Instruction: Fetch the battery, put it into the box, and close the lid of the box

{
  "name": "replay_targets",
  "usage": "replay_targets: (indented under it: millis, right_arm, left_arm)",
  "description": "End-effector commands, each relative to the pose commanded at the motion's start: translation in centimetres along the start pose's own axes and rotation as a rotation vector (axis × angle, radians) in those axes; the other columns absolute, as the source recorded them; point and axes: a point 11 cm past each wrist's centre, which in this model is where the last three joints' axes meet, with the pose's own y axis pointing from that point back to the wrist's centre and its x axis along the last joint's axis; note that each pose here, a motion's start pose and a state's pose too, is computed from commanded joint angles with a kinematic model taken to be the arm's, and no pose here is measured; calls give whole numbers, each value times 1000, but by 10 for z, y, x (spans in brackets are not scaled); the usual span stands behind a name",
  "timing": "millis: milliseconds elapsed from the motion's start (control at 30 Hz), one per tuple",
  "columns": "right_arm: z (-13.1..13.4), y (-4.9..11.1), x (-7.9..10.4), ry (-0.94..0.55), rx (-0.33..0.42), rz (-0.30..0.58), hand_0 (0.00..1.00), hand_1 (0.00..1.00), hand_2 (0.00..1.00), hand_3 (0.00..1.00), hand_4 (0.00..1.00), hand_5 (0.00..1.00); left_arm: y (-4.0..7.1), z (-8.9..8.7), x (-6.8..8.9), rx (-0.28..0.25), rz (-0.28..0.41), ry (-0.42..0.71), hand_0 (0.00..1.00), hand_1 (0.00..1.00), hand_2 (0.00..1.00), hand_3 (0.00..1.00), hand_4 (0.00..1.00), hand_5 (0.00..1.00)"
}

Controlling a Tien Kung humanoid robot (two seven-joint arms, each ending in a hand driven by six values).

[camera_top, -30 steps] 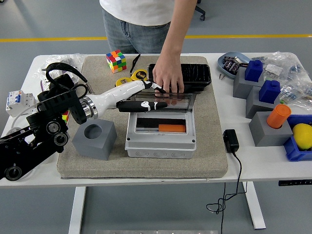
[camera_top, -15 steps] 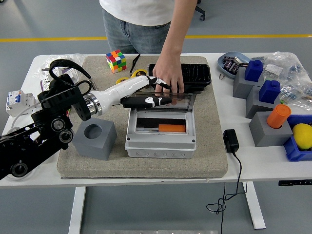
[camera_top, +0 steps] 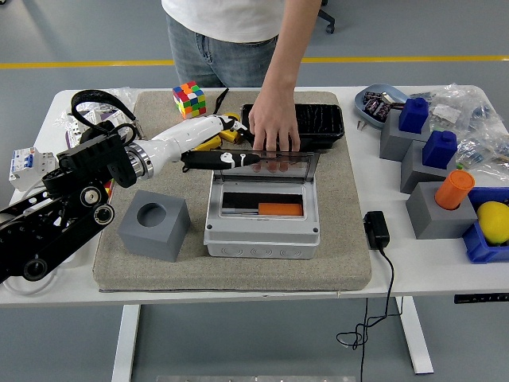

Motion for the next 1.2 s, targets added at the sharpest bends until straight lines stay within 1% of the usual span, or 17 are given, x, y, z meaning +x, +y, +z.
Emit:
replay_targets:
  millis: [33,200,233,333,600,700,967,1200]
  right_arm:
    - [-1,0,0,-1,1,0,980,940,870,883,998,998]
    - [-1,0,-1,-4,2,-1,980,940,870,883,998,998]
    - [-1,0,-1,-5,2,-1,980,940,870,883,998,998]
    - [-2,0,-1,-8,3,0,980,940,870,883,998,998]
    - [-1,0,-1,-12,1,1,980,940,870,883,998,998]
    - [-1,0,0,-13,0,3,980,940,870,883,998,998]
    - [-1,0,1,-13,1,4,980,940,870,882,998,998]
    - [2,0,1,-12,-5,6,981,940,870,883,998,998]
  left_arm:
    - [1,0,-1,-2,-7,1,998,995,845,734,998,998]
    - [5,2,-4,-11,-23,12,998,995,845,734,998,998]
    - [6,2,-4,-11,-24,11,998,992,842,716,998,998]
    - [8,2,-9,-16,-39,11,998,992,842,716,998,998]
    - [14,-2,-23,-10,-83,14,998,994,841,716,998,998]
    - [16,-2,-25,-15,-92,16,998,994,841,718,998,998]
    - [19,-2,-26,-23,-92,17,998,992,841,718,998,998]
    - [23,0,-35,-37,-111,19,998,986,841,717,998,998]
